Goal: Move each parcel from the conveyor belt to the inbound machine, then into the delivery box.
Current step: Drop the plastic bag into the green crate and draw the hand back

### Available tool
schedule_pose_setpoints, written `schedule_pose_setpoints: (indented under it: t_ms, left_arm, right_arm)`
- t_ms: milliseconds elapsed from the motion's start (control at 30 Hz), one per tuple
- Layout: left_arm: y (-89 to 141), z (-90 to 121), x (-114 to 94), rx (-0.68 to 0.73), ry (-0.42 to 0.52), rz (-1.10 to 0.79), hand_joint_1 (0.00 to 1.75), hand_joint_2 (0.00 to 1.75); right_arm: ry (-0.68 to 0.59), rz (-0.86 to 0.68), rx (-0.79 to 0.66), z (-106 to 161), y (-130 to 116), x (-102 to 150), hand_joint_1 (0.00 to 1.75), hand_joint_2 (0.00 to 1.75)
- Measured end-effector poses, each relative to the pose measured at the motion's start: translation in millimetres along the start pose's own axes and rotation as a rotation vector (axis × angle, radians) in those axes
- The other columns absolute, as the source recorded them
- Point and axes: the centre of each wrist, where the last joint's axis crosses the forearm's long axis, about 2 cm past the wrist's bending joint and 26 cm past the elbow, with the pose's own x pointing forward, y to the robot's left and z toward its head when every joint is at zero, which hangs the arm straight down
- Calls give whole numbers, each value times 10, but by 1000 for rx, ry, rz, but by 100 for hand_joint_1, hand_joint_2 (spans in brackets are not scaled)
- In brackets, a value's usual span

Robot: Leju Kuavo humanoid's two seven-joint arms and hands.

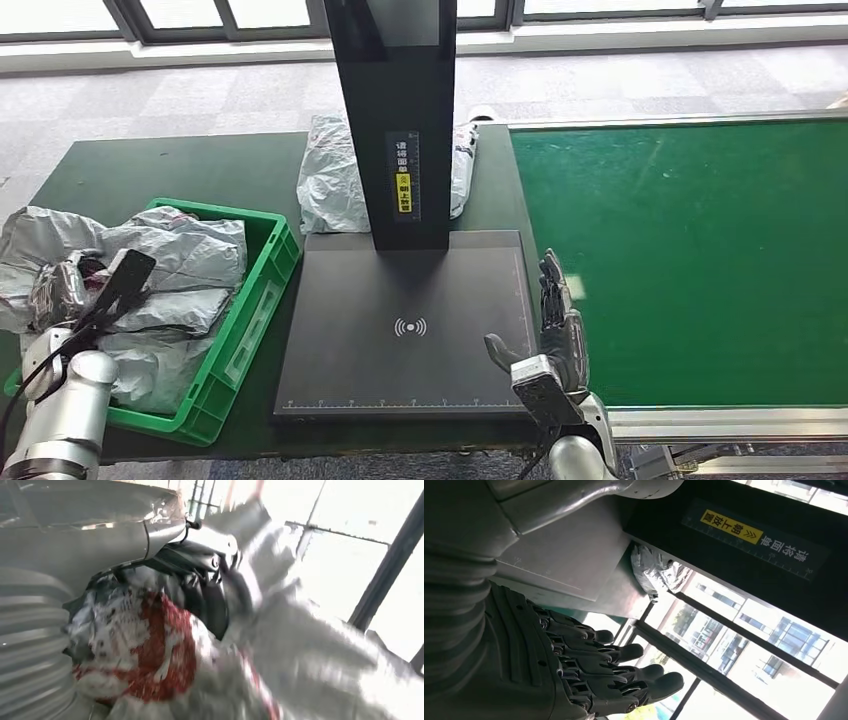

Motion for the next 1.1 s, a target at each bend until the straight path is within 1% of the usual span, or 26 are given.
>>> schedule_pose_setpoints:
  t_ms: [100,233,367,467,567,733,967,1067,1100]
  left_arm:
    - [52,8,86,161,-52,167,0,175]
    - [96,101,186,342,-131,334,0,175]
    - [141,196,323,450,-260,409,0,175]
    - [174,255,398,506,-317,437,0,175]
    - [182,303,490,533,-335,469,0,175]
    - [143,369,645,524,-344,517,0,175]
    - [123,410,725,516,-349,545,0,175]
    - [96,430,783,482,-327,567,0,175]
    - [85,436,814,462,-326,544,0,175]
  right_arm:
    - [3,3,-4,41,0,7,0,175]
    - [-6,0,-18,62,-1,4,0,175]
    - [-11,-10,-24,101,4,-5,0,175]
    - [-21,-21,-29,111,7,-8,0,175]
    - [-38,-32,-37,92,11,-1,0,175]
    - [-65,-46,-51,-12,34,45,0,175]
    - [-72,-51,-56,-48,45,64,0,175]
    - [-75,-58,-54,-73,53,76,0,175]
    - [-76,-64,-52,-102,61,89,0,175]
